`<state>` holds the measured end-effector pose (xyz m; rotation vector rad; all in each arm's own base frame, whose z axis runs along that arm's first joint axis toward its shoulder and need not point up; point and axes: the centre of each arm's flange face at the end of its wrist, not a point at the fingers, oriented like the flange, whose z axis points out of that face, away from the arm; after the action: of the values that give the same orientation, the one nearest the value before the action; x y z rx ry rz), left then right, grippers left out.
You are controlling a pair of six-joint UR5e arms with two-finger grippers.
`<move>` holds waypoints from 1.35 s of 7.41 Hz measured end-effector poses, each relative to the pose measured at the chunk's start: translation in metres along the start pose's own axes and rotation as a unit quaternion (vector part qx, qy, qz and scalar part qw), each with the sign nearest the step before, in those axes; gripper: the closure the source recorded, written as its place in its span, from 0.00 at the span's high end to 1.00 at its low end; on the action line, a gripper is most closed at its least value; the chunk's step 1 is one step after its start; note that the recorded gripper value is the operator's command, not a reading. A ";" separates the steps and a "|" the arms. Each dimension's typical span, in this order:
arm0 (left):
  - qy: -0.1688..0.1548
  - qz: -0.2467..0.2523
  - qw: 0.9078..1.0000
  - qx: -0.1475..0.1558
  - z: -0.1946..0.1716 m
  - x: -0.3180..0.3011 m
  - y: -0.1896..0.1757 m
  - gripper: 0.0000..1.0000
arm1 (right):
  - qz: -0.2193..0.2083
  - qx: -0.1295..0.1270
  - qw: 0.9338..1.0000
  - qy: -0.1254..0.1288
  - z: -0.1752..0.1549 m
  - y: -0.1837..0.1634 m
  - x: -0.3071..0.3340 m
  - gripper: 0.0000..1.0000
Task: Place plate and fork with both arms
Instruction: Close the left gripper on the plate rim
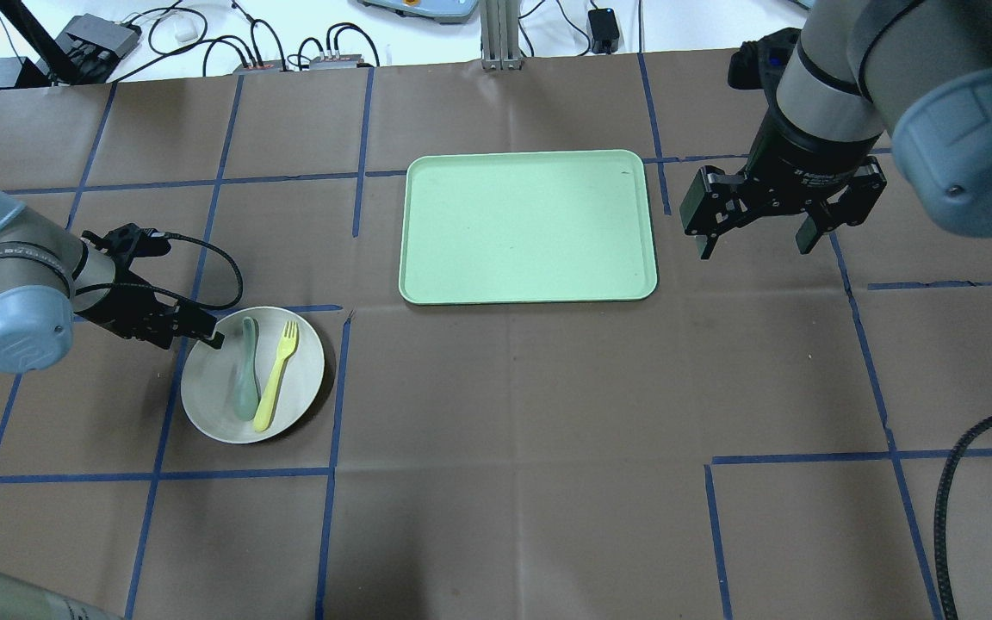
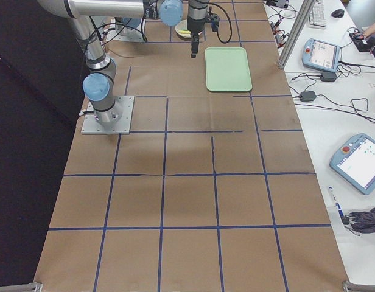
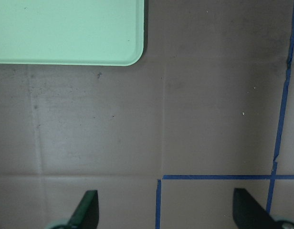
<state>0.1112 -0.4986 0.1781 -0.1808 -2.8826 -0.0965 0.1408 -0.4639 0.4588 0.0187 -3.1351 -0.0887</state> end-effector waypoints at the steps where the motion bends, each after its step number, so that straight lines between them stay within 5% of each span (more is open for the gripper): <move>1: 0.004 -0.002 1.000 -0.008 0.001 0.001 0.002 0.64 | 0.000 0.000 1.000 0.000 0.000 0.000 0.000 1.00; 6: 0.015 -0.007 0.999 -0.028 0.006 0.000 0.007 0.23 | 0.000 0.000 1.000 0.000 0.000 0.000 0.000 1.00; 10: 0.020 -0.016 0.999 -0.029 0.005 -0.008 0.011 0.04 | 0.000 0.000 1.000 0.000 0.000 0.000 0.000 1.00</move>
<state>0.1195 -0.4882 0.1719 -0.1413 -2.8456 -0.1885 0.1408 -0.4638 0.4590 0.0188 -3.1351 -0.0879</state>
